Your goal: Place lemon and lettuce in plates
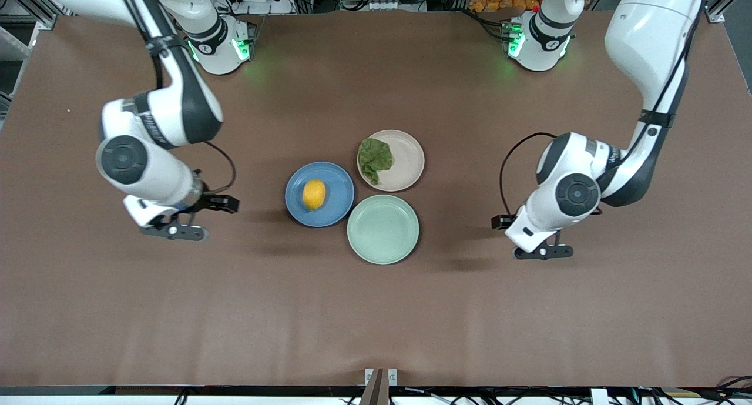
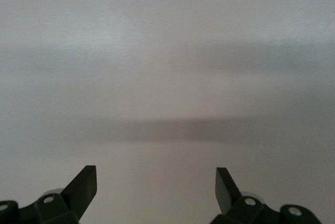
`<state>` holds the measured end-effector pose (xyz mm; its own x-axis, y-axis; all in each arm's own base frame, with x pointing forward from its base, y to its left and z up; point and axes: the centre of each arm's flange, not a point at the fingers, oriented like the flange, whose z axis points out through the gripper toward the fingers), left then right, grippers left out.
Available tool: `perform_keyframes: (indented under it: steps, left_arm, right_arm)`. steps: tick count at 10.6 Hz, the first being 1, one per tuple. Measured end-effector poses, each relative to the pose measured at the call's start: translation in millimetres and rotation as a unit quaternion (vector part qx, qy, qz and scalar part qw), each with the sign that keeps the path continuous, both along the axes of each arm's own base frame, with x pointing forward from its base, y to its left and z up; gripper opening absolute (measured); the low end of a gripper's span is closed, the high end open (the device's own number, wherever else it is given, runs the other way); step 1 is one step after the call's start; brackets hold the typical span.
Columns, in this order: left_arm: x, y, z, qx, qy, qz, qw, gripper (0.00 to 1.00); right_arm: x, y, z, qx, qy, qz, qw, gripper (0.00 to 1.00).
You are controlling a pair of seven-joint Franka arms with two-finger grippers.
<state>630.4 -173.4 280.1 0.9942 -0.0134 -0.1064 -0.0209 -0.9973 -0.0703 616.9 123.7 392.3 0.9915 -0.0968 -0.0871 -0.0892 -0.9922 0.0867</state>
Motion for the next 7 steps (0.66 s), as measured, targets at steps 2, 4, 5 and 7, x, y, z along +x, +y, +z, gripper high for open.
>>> perform_keyframes:
  steps: [2, 4, 5, 7]
  left_arm:
    - [-18, 30, 2, -0.006, 0.022, -0.014, 1.0, 1.0]
    - [-42, 47, 23, -0.03, 0.027, -0.017, 0.999, 1.0]
    - [-54, 51, 44, -0.035, 0.017, -0.016, 0.999, 1.0]
    - [-68, 51, 94, -0.036, -0.02, -0.018, 0.999, 1.0]
  right_arm:
    - [-3, -36, 27, -0.003, 0.006, 0.02, 1.0, 1.0]
    - [-6, -67, 53, -0.005, 0.009, 0.03, 1.0, 1.0]
    - [-9, -81, 67, -0.004, 0.01, 0.034, 0.999, 1.0]
    - [-16, -105, 94, -0.002, 0.004, 0.031, 1.0, 1.0]
